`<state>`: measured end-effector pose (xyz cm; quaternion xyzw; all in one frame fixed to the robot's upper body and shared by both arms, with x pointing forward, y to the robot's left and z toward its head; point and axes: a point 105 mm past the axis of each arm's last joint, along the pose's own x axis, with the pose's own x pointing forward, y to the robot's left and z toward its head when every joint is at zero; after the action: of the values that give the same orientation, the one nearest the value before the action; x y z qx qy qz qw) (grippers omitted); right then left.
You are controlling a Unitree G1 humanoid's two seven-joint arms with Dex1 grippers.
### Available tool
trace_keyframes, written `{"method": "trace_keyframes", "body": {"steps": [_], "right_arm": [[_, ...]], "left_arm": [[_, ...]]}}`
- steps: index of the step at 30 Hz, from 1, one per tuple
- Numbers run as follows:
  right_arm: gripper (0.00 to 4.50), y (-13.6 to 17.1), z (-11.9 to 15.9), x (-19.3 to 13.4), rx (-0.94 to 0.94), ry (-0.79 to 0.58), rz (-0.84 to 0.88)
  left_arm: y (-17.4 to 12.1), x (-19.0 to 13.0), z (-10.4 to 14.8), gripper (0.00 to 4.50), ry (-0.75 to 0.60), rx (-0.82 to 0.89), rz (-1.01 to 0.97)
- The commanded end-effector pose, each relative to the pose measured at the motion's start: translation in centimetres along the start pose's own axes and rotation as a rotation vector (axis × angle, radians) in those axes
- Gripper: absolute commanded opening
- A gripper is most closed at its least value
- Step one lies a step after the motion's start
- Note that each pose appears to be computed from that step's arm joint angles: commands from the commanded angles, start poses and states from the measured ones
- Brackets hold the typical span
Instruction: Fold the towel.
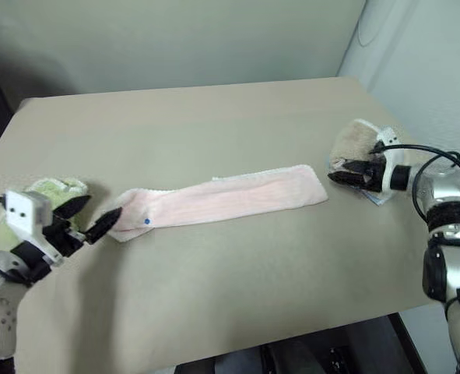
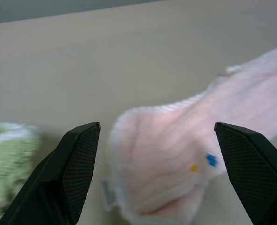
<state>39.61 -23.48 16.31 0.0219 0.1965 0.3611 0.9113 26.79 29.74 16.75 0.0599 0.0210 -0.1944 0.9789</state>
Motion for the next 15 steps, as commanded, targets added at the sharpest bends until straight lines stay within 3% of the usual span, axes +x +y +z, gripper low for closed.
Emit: {"method": "trace_keyframes", "body": {"steps": [1,15], "right_arm": [[4.01,2.8,0.6,-0.9,0.149,-0.074,0.062],[4.01,5.6,-4.5,0.5,0.676,-0.075,-0.024]], "left_arm": [[-1.4,0.9,0.9,4.23,-0.04,0.027,-0.046],[-6.2,4.4,1.0,4.23,-0.093,-0.031,-0.217]]}}
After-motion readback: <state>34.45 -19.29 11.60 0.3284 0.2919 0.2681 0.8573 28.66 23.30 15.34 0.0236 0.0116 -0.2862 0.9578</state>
